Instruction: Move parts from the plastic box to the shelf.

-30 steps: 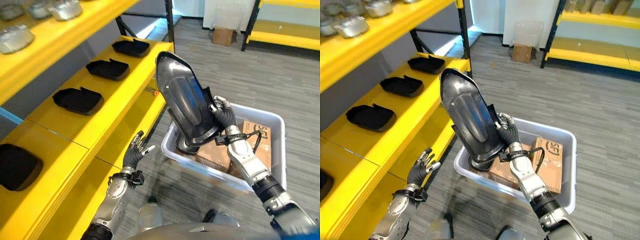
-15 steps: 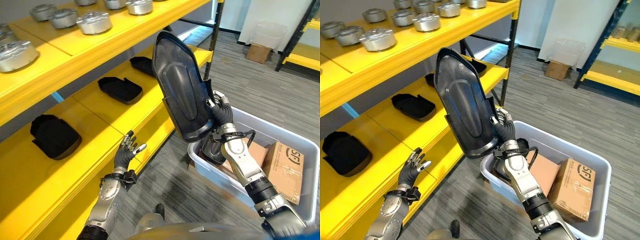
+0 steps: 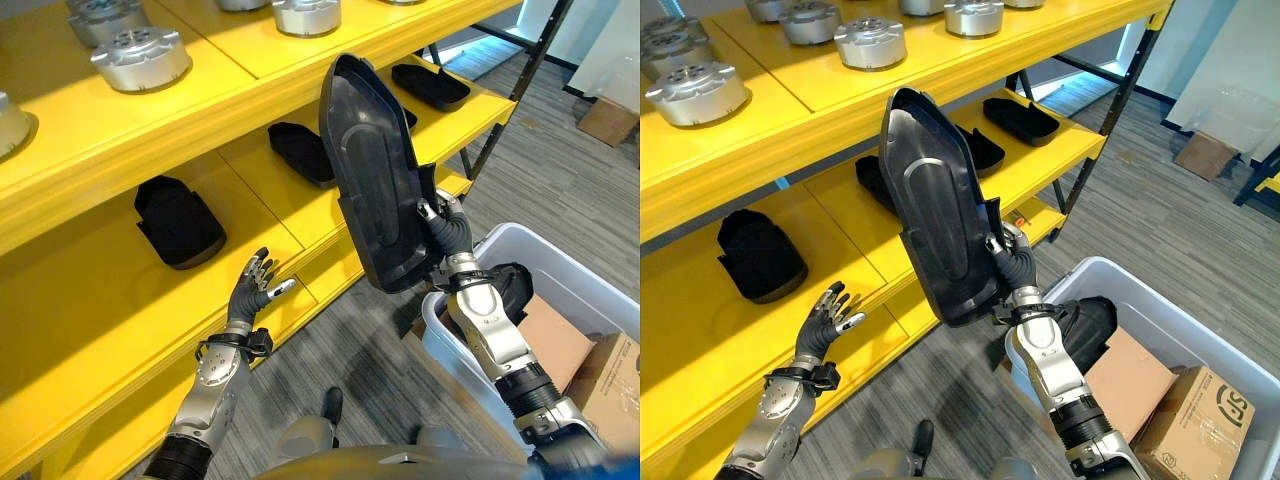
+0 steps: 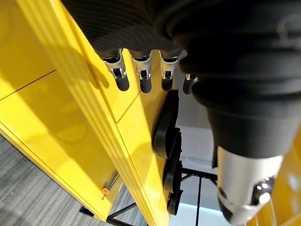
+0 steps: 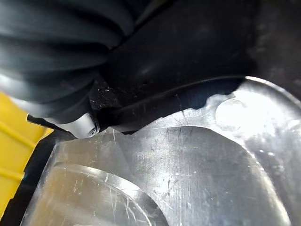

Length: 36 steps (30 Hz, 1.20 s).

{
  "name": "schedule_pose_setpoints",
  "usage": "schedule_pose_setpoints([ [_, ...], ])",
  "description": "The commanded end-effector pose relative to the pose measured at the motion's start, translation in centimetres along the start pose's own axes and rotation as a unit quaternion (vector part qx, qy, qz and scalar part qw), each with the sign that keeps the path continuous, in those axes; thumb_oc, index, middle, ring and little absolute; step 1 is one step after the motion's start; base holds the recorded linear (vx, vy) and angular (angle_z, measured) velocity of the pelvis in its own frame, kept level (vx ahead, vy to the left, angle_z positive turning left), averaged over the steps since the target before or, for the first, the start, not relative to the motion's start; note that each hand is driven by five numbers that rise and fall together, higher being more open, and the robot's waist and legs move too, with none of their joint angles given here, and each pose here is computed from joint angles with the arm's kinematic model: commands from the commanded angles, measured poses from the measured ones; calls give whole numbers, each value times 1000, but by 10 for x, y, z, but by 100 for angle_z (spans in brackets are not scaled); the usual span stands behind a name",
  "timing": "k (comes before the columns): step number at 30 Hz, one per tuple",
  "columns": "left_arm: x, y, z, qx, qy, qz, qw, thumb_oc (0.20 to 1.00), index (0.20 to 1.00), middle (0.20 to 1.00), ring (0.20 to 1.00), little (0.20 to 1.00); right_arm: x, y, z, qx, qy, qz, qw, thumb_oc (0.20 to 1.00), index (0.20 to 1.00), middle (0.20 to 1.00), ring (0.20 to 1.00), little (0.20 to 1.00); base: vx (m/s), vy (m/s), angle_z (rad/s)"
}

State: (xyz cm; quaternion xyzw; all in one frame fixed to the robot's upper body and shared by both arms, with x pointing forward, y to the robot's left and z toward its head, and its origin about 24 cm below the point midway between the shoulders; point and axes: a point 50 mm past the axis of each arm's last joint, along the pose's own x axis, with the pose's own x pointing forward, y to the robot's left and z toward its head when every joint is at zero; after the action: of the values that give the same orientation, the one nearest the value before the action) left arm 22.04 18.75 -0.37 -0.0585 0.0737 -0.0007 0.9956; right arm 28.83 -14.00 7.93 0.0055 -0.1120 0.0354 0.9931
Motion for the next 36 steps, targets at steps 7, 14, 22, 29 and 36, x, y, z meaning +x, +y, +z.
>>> schedule_pose_setpoints([
  [7,-4,2,25,17,-64,-12,998,1000,1000,1000,1000,1000,12,-1,43,80,-106,-5,991,200,200,200,200,200,6,-22,2],
  [14,-15,9,16,1,-45,7,999,1000,1000,1000,1000,1000,9,-5,36,79,-91,-9,993,200,200,200,200,200,-38,-64,8],
  [22,-10,8,18,4,-49,7,999,1000,1000,1000,1000,1000,6,-10,41,74,-100,-13,992,200,200,200,200,200,-98,31,56],
  [29,-5,6,24,2,-56,6,998,1000,1000,1000,1000,1000,7,-12,50,71,-122,-21,990,200,200,200,200,200,-39,222,38],
  [36,-4,4,22,7,-50,-15,999,1000,1000,1000,1000,1000,5,-11,52,64,-128,-19,990,200,200,200,200,200,59,310,55],
])
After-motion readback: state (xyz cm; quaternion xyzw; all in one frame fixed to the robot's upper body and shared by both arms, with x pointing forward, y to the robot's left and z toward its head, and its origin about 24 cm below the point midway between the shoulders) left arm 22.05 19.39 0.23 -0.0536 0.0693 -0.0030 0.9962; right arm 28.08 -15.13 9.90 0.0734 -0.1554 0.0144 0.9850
